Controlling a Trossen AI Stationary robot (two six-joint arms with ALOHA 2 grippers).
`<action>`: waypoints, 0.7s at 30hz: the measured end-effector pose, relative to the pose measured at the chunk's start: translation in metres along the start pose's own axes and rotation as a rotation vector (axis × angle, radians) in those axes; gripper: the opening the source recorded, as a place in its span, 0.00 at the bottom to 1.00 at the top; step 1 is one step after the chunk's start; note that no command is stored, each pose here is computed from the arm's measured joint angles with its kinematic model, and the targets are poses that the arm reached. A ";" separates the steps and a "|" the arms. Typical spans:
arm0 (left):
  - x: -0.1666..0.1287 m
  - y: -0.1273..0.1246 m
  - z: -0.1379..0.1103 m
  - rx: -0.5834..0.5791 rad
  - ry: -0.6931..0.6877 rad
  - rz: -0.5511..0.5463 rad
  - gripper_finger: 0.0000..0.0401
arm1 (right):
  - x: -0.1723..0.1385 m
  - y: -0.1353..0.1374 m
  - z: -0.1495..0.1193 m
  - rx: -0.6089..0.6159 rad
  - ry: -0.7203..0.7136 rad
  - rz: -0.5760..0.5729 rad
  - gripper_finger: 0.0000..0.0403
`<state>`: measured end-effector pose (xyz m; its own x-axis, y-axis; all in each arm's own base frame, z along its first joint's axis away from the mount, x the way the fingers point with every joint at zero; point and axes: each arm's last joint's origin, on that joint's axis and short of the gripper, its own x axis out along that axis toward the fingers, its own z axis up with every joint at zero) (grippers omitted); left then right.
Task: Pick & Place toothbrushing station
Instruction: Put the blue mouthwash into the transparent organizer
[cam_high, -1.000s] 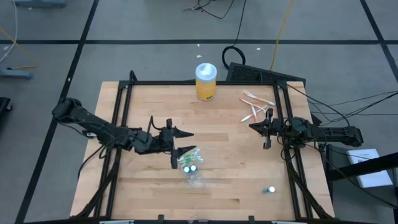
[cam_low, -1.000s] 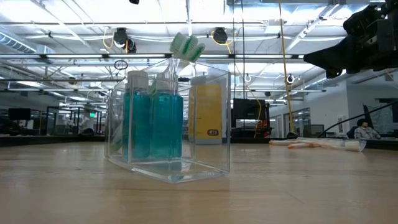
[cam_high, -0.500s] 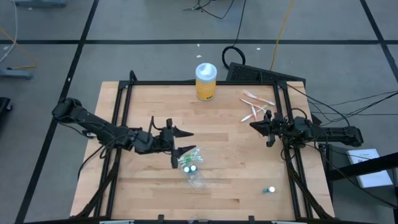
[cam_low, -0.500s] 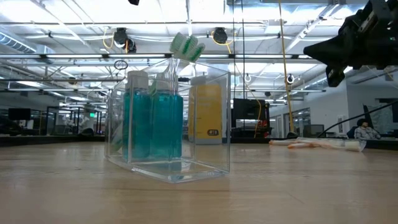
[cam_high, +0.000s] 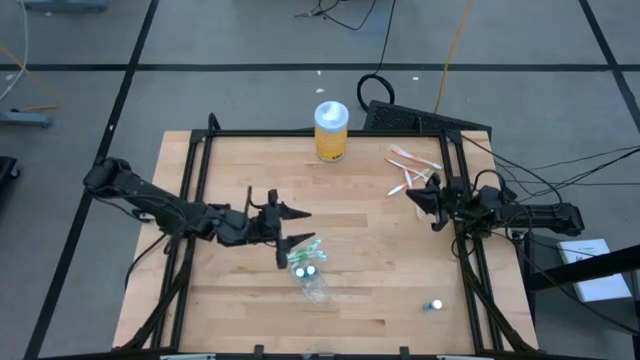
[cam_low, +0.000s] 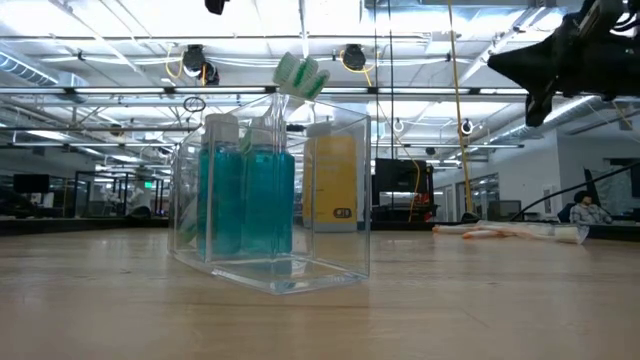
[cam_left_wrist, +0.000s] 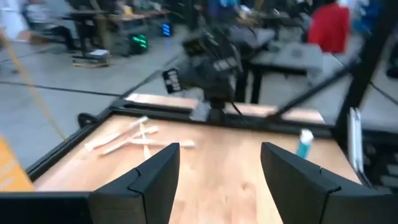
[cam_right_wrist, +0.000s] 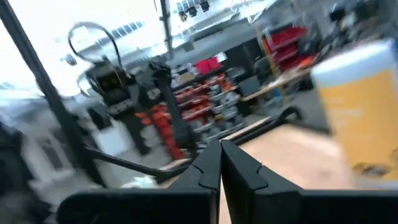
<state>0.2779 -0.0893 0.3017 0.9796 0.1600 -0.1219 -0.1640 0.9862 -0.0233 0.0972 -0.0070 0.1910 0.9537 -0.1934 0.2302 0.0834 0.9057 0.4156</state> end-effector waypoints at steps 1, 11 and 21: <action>0.000 0.001 -0.001 0.020 0.014 -0.023 0.58 | 0.000 0.001 0.000 0.048 0.004 0.015 0.01; -0.028 0.075 -0.018 -0.106 -0.036 0.021 0.58 | 0.000 0.002 0.001 0.005 0.003 0.051 0.01; -0.057 0.088 -0.053 -0.178 -0.128 0.005 0.58 | 0.000 0.003 0.003 -0.069 -0.016 0.057 0.01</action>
<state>0.2016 -0.0135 0.2540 0.9837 0.1798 0.0040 -0.1754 0.9641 -0.1991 0.0965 -0.0055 0.1944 0.9528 -0.1464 0.2661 0.0496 0.9393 0.3395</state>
